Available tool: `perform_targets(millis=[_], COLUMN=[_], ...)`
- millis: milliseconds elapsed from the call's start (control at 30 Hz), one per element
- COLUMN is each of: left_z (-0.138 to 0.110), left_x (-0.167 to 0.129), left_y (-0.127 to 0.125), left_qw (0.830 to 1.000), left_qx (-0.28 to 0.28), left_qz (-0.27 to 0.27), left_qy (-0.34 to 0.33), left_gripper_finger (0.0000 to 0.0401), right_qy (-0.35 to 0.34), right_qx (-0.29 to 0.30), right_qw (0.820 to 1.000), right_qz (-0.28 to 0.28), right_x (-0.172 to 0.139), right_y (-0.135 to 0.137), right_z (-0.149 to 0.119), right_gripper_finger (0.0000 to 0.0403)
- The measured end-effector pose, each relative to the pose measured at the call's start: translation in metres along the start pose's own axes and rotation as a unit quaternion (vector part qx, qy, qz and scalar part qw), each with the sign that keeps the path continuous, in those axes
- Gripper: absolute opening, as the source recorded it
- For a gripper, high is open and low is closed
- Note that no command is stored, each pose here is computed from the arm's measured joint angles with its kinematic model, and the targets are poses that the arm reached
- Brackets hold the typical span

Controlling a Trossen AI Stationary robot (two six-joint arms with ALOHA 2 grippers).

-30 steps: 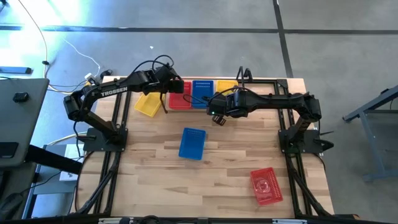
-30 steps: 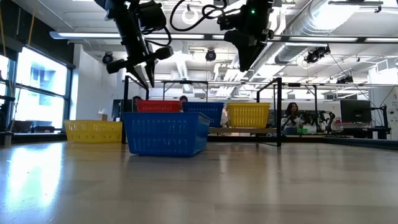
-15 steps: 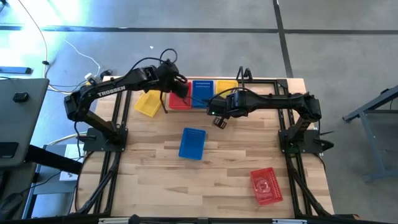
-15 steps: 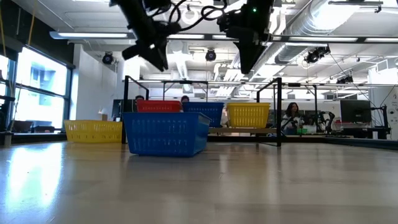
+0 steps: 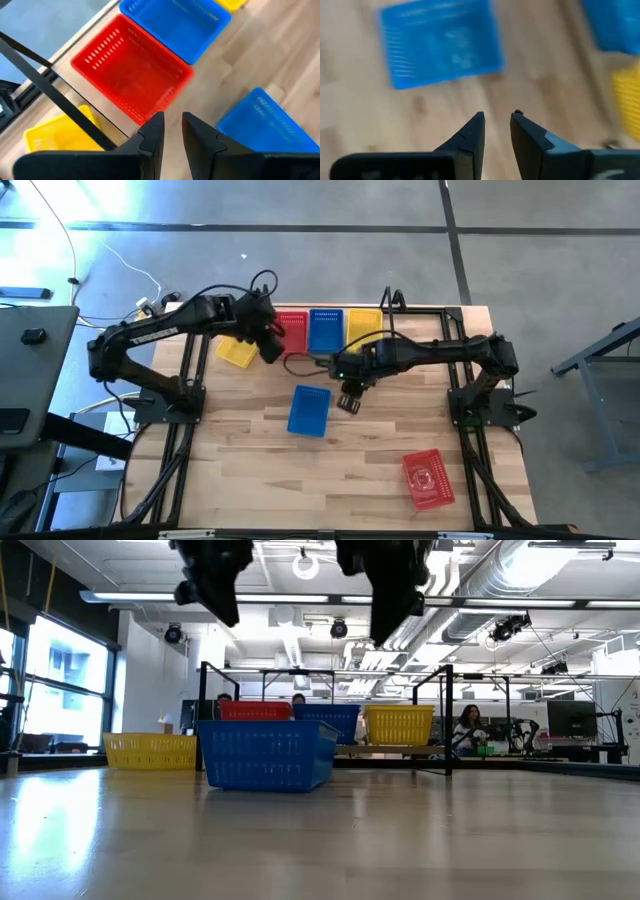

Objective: Stack baskets on shelf by color
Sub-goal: Stack the blue bin on top of the blue bin on the shelf

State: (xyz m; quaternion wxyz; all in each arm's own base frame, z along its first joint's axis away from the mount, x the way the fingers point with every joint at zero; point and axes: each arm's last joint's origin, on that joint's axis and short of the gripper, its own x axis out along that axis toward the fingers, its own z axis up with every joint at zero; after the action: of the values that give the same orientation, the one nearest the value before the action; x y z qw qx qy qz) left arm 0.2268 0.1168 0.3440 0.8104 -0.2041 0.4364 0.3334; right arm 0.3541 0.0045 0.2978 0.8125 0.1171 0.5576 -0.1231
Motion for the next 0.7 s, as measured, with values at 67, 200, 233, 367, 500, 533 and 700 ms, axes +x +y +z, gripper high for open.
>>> perform_targets(millis=[67, 200, 233, 367, 500, 533, 700], left_z=[-0.007, -0.019, -0.022, -0.033, -0.044, -0.046, -0.058], left_x=[-0.006, -0.019, -0.022, -0.033, -0.042, -0.045, -0.059], left_y=[-0.002, -0.008, -0.01, -0.018, -0.023, -0.024, -0.027], left_qw=[1.0, 0.999, 0.999, 0.998, 0.995, 0.994, 0.993], left_qx=[0.004, 0.024, 0.03, 0.057, 0.083, 0.088, 0.102], left_qz=[-0.007, -0.017, -0.02, -0.031, -0.038, -0.04, -0.057], left_qy=[0.006, 0.014, 0.016, 0.027, 0.039, 0.04, 0.036], left_gripper_finger=[0.006, 0.006, 0.006, 0.006, 0.006, 0.006, 0.006], right_qy=[-0.013, -0.042, -0.05, -0.082, -0.116, -0.122, -0.151], right_qx=[-0.01, -0.039, -0.047, -0.066, -0.066, -0.061, -0.071], right_qw=[0.999, 0.994, 0.992, 0.986, 0.979, 0.978, 0.971], right_qz=[0.04, 0.097, 0.105, 0.129, 0.155, 0.158, 0.169], right_x=[-0.001, -0.004, -0.004, -0.008, -0.012, -0.012, -0.004], right_y=[0.011, 0.032, 0.037, 0.056, 0.072, 0.075, 0.09], right_z=[0.001, 0.002, 0.002, 0.001, 0.001, 0.001, 0.005], right_gripper_finger=[0.008, 0.008, 0.008, 0.008, 0.0098, 0.0106, 0.0147])
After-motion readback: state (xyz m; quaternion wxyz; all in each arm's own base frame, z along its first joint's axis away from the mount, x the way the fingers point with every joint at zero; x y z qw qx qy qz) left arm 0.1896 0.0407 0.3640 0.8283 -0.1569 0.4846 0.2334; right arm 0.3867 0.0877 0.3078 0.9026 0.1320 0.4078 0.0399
